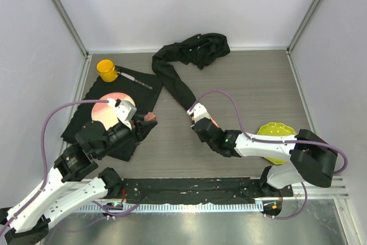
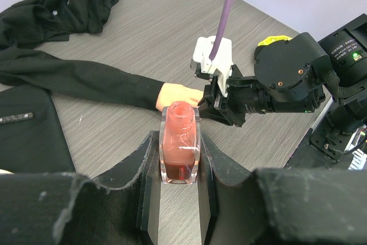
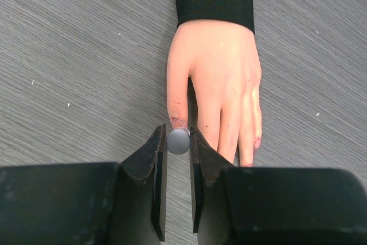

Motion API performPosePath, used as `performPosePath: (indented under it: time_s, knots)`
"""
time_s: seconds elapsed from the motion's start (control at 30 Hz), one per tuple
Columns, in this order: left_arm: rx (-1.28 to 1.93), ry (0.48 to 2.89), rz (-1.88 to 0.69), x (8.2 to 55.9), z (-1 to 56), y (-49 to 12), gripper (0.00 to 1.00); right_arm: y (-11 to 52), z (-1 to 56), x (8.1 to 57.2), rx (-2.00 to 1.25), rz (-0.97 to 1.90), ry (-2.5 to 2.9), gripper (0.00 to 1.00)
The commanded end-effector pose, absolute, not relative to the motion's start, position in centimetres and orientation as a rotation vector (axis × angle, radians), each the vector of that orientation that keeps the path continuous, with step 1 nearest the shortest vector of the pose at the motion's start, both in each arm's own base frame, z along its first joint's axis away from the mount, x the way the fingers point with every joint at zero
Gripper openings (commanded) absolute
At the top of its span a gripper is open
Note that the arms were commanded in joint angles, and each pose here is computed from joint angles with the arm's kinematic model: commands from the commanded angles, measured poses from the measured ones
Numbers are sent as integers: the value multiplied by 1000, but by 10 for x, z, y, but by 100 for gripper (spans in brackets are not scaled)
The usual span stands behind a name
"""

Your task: Paint the nails

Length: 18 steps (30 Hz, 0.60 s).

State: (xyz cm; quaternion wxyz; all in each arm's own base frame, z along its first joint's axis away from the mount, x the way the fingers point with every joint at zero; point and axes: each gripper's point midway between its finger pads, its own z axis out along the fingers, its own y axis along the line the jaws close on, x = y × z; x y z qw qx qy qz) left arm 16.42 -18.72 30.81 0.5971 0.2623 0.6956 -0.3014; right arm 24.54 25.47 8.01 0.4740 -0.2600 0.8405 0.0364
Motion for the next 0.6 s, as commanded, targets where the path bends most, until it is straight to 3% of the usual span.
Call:
performPosePath:
  time_s: [0.0,0.57]
  knots:
    - [585,1560,-725,166,323,-190,0,254,84,249,-586,89,2046,1]
    - [586,1565,-723,166,322,-190,0,246,86,249,-576,59,2047,1]
